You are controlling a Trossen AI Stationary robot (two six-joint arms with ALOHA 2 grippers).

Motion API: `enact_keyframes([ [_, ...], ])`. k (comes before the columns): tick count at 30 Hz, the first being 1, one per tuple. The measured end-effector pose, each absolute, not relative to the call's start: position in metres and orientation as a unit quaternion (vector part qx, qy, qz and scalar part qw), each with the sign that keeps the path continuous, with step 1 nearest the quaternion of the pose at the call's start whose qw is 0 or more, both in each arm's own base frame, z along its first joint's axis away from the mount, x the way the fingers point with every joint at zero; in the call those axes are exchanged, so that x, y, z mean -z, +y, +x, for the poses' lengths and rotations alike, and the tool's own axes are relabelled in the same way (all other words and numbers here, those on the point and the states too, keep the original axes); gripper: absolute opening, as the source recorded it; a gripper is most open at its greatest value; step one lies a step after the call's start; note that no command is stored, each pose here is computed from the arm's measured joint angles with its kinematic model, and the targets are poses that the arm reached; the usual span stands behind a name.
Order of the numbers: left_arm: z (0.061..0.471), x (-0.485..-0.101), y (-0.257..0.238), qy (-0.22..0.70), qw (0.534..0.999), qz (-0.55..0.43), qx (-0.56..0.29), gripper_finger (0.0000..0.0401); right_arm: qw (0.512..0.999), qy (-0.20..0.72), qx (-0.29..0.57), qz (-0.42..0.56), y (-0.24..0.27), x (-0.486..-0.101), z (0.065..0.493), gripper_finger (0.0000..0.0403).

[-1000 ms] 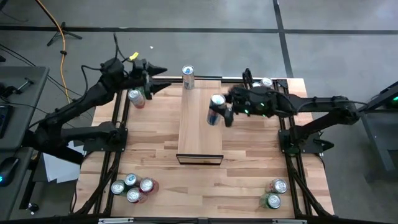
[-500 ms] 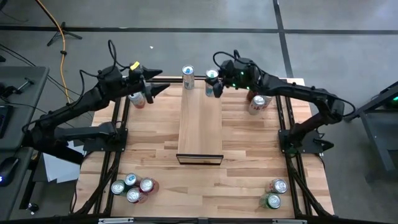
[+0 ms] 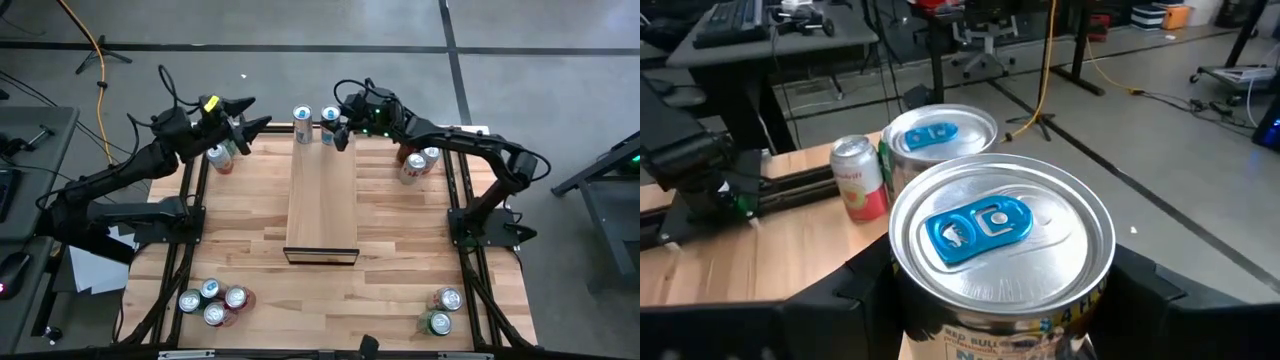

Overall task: Place canned beverage on shelf
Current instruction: Put the bottom right blue soda can on the shelf

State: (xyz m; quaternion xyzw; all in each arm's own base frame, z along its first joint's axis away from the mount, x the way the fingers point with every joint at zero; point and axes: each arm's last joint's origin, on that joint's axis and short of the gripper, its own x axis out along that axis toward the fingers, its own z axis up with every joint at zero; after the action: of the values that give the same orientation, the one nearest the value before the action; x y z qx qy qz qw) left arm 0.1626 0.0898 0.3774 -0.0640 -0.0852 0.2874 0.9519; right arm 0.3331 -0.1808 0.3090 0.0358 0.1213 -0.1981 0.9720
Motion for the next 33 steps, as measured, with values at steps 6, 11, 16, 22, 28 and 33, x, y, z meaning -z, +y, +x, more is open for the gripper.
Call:
enact_keyframes([
  [6, 0.162, -0.383, 0.089, -0.106, 0.951, -0.040, -0.287, 0.0323, 0.965, 0.129, 0.224, 0.037, -0.185, -0.300, 0.338, 0.0219],
  [11, 0.162, -0.383, 0.090, -0.108, 0.951, -0.039, -0.287, 0.0323, 0.964, 0.127, 0.233, 0.035, -0.186, -0.299, 0.339, 0.0219],
  [16, 0.162, -0.383, 0.090, -0.107, 0.951, -0.039, -0.288, 0.0323, 0.963, 0.133, 0.231, 0.036, -0.186, -0.296, 0.341, 0.0219],
  [22, 0.162, -0.383, 0.090, -0.107, 0.951, -0.039, -0.288, 0.0323, 0.964, 0.135, 0.228, 0.037, -0.186, -0.290, 0.345, 0.0262],
  [28, 0.162, -0.383, 0.090, -0.107, 0.951, -0.039, -0.288, 0.0323, 0.965, 0.133, 0.225, 0.036, -0.183, -0.297, 0.341, 0.0267],
  [33, 0.162, -0.383, 0.090, -0.104, 0.951, -0.031, -0.289, 0.0323, 0.964, 0.139, 0.226, 0.019, -0.181, -0.308, 0.331, 0.0269],
])
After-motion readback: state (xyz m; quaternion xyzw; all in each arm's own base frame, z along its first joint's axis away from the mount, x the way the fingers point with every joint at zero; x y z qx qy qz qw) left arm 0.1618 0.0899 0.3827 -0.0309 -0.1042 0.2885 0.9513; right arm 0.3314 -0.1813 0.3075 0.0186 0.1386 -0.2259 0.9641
